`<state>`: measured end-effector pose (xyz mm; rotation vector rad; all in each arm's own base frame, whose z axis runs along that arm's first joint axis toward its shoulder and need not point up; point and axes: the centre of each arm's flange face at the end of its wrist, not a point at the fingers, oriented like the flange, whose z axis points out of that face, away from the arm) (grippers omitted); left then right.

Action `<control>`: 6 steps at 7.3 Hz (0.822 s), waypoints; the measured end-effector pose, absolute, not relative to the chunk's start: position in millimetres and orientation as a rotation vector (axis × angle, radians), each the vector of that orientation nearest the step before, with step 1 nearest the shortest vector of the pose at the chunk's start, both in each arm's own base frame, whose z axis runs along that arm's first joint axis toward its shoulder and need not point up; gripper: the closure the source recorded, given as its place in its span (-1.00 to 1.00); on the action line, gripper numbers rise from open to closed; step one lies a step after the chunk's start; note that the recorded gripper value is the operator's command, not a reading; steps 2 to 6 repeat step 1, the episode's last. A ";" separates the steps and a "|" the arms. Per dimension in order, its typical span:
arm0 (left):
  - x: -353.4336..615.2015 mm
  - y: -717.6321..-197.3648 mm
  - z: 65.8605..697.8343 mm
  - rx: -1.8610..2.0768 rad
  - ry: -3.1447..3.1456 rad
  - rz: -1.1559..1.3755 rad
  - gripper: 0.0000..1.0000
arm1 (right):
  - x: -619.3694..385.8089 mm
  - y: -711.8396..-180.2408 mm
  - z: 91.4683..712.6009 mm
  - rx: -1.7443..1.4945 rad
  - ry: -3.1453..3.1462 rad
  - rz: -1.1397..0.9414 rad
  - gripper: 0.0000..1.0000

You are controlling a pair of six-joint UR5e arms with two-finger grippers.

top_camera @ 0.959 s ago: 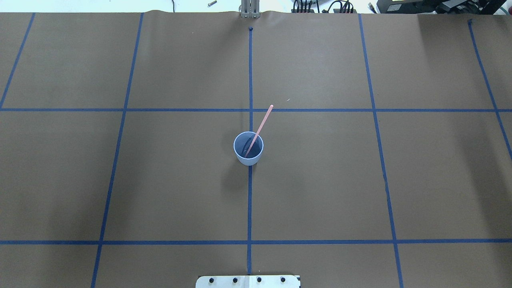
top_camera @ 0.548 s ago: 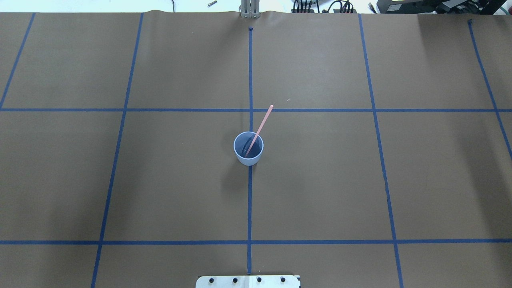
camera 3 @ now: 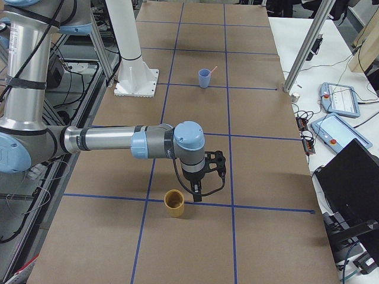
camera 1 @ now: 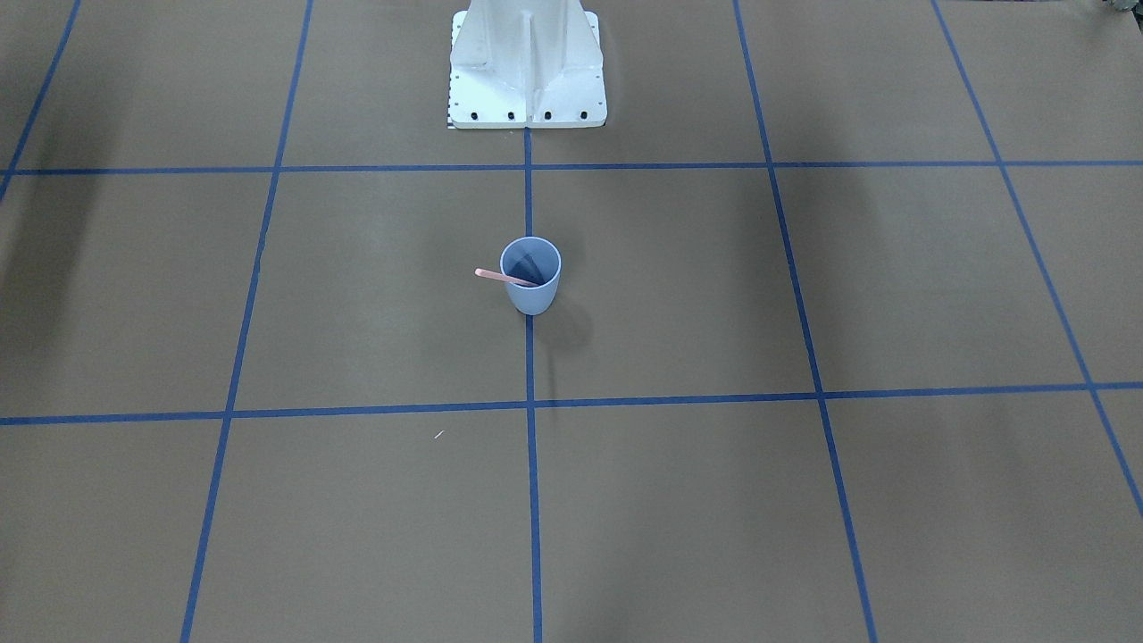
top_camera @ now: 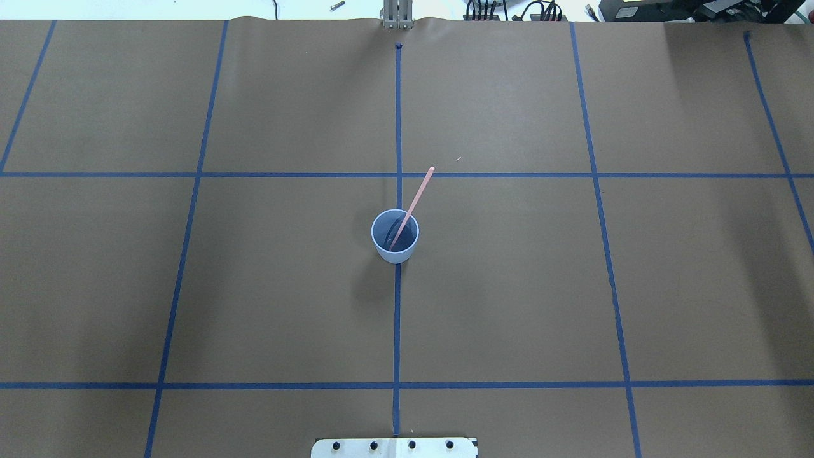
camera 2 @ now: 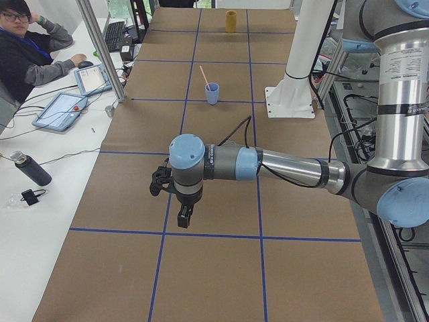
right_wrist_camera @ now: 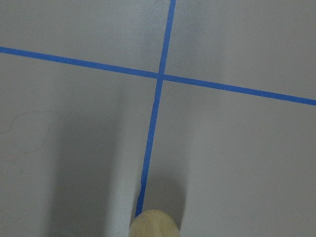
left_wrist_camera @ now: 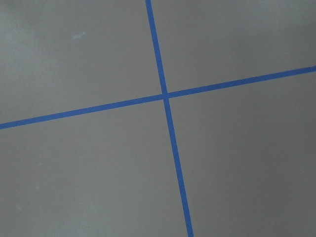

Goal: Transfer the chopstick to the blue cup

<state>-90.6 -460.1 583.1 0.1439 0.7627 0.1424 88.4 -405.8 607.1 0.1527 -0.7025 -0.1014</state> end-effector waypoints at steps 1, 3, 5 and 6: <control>-90.7 -460.1 583.6 0.143 0.763 0.142 -0.97 | 88.4 -405.8 606.1 0.154 -0.703 -0.101 -1.00; -90.7 -460.1 583.6 0.143 0.763 0.142 -0.97 | 88.4 -405.8 606.1 0.154 -0.703 -0.101 -1.00; -90.7 -460.1 583.6 0.143 0.763 0.142 -0.97 | 88.4 -405.8 606.1 0.154 -0.703 -0.101 -1.00; -90.7 -460.1 583.6 0.143 0.763 0.142 -0.97 | 88.4 -405.8 606.1 0.154 -0.703 -0.101 -1.00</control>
